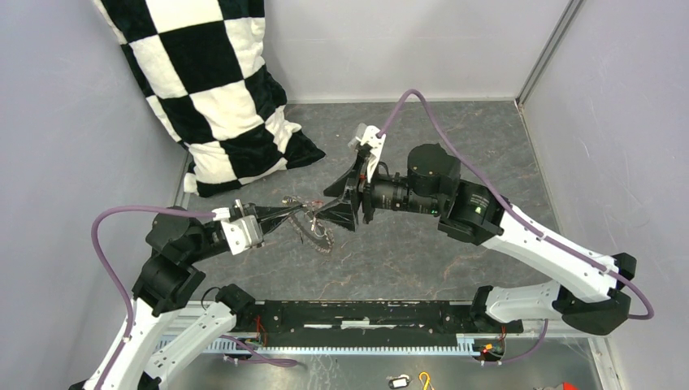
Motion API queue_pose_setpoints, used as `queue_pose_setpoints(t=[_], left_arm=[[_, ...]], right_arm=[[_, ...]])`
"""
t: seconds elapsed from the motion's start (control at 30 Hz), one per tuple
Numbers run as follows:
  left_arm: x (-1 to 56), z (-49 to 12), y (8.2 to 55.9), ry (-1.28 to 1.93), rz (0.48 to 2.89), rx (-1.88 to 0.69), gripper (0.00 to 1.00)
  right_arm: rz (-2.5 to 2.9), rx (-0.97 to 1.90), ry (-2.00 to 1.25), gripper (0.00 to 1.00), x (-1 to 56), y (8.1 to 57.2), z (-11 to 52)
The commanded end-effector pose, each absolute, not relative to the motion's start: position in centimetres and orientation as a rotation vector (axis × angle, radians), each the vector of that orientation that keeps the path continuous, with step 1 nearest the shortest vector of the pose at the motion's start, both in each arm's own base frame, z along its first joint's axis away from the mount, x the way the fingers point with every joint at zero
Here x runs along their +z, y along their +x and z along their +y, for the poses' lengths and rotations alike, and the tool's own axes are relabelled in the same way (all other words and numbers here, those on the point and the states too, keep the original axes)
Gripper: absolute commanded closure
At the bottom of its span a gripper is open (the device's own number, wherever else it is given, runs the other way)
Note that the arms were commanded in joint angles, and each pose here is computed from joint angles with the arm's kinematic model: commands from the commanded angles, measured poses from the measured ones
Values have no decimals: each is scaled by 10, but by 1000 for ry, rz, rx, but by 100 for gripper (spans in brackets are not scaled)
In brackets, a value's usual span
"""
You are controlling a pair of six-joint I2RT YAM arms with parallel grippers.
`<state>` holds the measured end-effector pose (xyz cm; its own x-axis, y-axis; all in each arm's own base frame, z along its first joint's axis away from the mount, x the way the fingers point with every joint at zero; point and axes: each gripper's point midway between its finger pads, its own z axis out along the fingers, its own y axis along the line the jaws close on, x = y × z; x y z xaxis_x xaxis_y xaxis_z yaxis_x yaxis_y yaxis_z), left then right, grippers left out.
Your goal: Put the keys on the keyring
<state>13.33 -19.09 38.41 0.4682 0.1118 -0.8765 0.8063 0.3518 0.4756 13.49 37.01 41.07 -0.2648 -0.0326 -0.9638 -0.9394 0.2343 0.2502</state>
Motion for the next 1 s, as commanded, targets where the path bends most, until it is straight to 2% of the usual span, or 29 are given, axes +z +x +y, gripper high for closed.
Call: queue_pose_setpoints(t=[0.0,0.1,0.3,0.53,0.97], left_arm=[[402,-188,134,1130,925,-501,98],[402,-187,133,1130,919,-499,98],[403,-188,131,1137,910,-504,98],[406,-190,119,1160,878,-552,98],[414,-191,112,1147,850,-585,98]], right_arm=[[1564,1289,-922,44,408,129,382],[1586,1295,-930,56,402,129,385],[1586,1270,-928,89,400,133,384],[1608,1137,-921,96,391,151,372],[1669,971,-1023,94,370,163,352]])
